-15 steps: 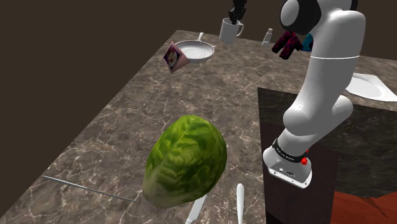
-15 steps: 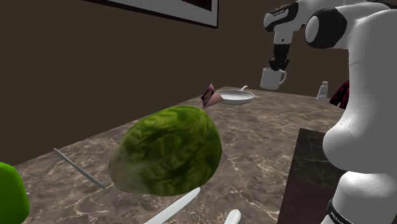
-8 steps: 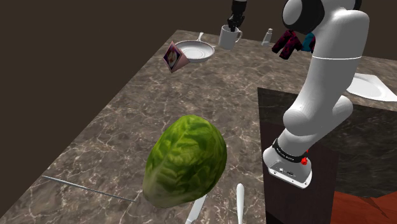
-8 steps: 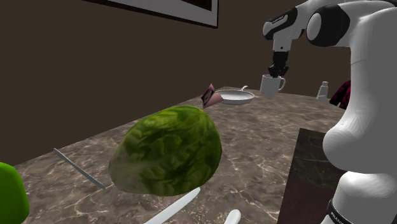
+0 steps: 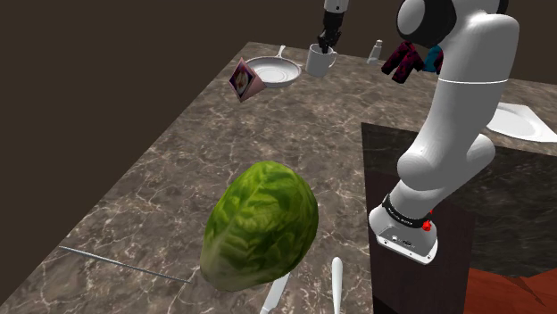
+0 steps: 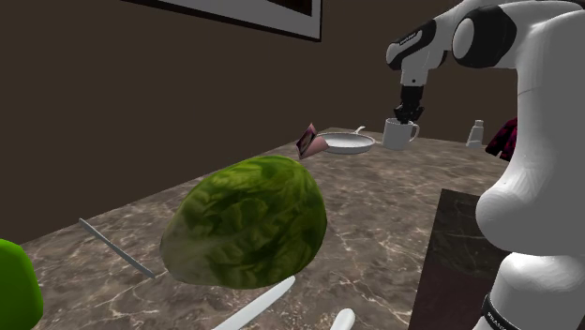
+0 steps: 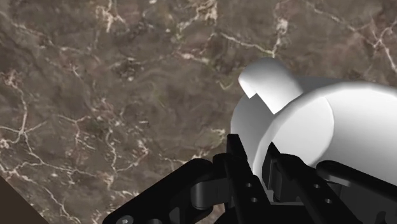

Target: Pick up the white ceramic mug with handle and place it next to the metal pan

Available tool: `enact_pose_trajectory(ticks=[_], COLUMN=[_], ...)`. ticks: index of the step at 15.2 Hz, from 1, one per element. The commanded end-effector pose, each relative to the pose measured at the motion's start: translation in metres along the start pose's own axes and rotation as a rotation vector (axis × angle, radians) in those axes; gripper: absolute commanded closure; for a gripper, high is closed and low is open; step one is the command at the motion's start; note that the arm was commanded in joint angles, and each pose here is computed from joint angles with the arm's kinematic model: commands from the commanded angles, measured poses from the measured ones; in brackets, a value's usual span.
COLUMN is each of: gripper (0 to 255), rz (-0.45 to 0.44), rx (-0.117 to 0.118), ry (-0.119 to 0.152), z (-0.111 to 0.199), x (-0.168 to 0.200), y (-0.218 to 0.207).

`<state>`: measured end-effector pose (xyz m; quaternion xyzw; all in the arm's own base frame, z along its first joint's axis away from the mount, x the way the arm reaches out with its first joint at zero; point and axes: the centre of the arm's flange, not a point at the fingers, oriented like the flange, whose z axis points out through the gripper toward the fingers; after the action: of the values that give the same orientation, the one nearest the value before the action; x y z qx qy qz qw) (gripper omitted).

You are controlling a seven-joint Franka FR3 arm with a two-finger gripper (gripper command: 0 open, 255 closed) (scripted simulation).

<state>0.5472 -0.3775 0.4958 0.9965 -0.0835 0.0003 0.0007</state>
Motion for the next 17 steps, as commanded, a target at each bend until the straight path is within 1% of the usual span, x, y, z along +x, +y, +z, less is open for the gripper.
enact_pose_trajectory(ticks=[1, 5, 6, 11, 15, 17], gripper=[255, 255, 0, 0, 0, 0], rz=[0.0, 0.0, 0.0, 0.0, 0.0, 0.0], rx=[0.0, 0.0, 0.0, 0.0, 0.0, 0.0], ry=[0.001, 0.001, 0.001, 0.001, 0.001, 0.001], z=[0.001, 0.001, 0.001, 0.001, -0.049, -0.049], x=[0.0, 0.0, 0.0, 0.0, 0.0, 0.0], y=[0.0, 0.0, 0.0, 0.0, 0.0, 0.0])
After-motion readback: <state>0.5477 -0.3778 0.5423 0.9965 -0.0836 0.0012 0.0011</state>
